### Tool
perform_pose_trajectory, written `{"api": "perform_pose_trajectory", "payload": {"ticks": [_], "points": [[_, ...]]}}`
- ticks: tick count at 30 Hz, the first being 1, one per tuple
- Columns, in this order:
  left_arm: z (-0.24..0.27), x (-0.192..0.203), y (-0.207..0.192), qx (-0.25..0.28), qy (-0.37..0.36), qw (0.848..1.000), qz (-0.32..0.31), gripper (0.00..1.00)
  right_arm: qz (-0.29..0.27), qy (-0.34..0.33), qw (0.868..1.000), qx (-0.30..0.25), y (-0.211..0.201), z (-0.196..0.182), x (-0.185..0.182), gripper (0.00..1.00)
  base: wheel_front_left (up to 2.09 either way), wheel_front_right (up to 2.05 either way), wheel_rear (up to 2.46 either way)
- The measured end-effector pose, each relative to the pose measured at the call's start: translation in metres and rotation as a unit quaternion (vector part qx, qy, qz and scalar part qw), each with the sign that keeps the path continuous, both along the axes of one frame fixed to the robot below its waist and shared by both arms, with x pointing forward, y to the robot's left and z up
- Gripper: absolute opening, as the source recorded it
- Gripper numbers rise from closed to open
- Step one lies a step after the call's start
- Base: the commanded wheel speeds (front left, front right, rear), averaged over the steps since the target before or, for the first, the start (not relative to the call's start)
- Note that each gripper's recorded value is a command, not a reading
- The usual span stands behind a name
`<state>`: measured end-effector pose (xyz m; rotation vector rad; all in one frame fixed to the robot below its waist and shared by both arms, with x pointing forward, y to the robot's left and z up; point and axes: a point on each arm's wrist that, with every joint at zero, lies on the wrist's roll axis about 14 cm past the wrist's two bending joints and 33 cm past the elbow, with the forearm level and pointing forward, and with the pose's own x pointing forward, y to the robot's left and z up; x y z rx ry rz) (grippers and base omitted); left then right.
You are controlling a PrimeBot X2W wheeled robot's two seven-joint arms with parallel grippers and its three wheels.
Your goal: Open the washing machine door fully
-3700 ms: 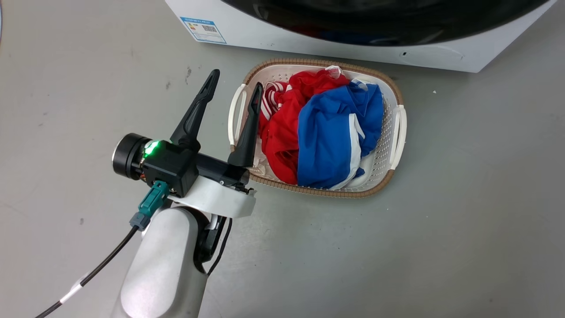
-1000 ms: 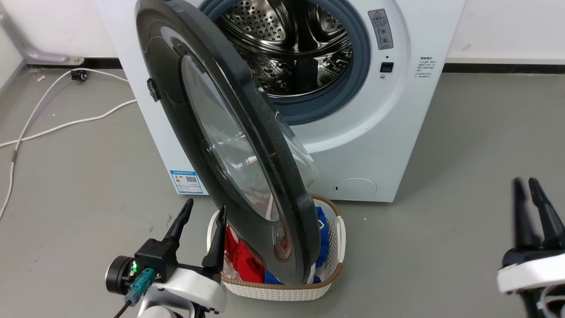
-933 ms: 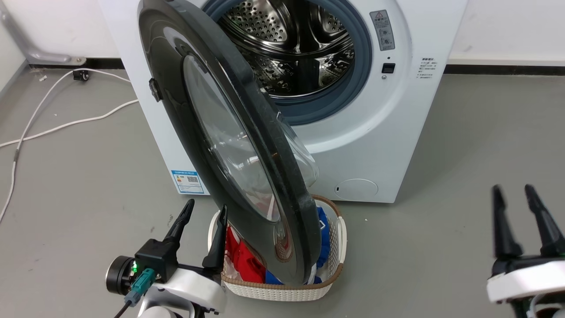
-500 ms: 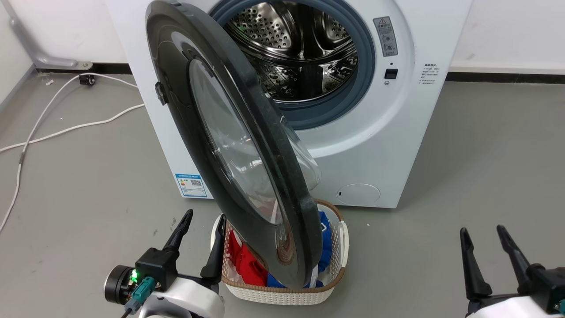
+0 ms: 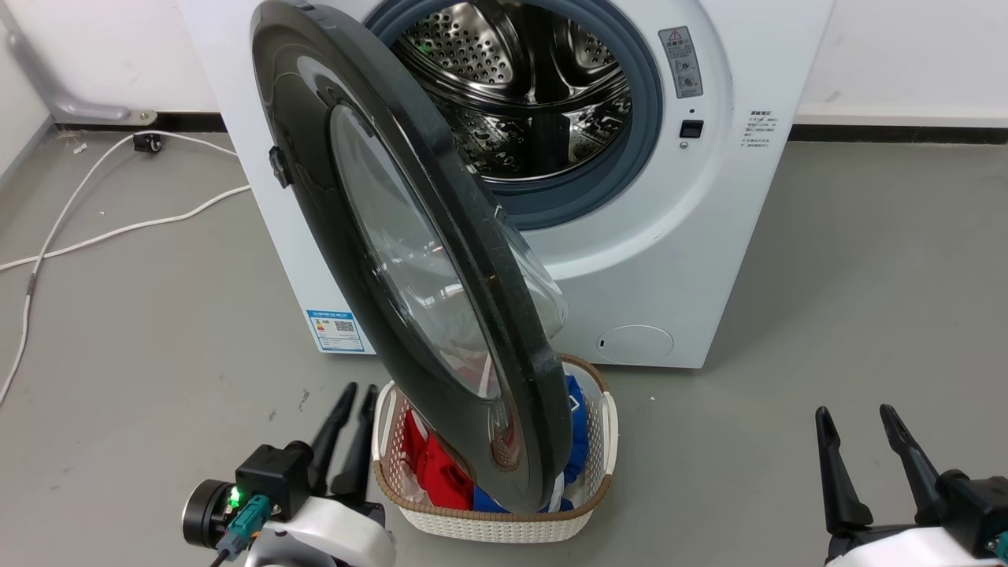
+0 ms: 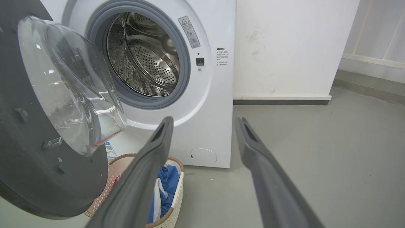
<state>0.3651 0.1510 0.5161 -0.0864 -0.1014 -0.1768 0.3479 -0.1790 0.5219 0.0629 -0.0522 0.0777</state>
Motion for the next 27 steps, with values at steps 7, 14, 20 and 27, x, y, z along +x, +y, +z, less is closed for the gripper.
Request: {"api": "perform_pose_trajectory", "payload": {"ticks": [7,14,20,27], "points": [[0.008,0.005,0.009,-0.01,-0.01,1.0,0.013,0.0,-0.001,0.003,1.0,0.009,0.0,-0.001,0.003,1.0,0.0,0.0,0.0],[0.078,0.022,0.021,-0.018,-0.111,0.993,0.032,0.0,0.007,0.006,1.0,0.013,0.005,-0.003,0.007,1.0,0.0,0.0,0.0],[0.172,0.017,0.019,-0.031,-0.252,0.967,0.033,0.0,0.01,-0.001,1.0,0.014,0.007,0.0,0.009,1.0,0.0,0.0,0.0],[0.25,-0.008,-0.012,-0.048,-0.37,0.928,-0.01,0.0,0.008,-0.001,1.0,0.015,0.006,0.0,0.011,1.0,0.0,0.0,0.0]]}}
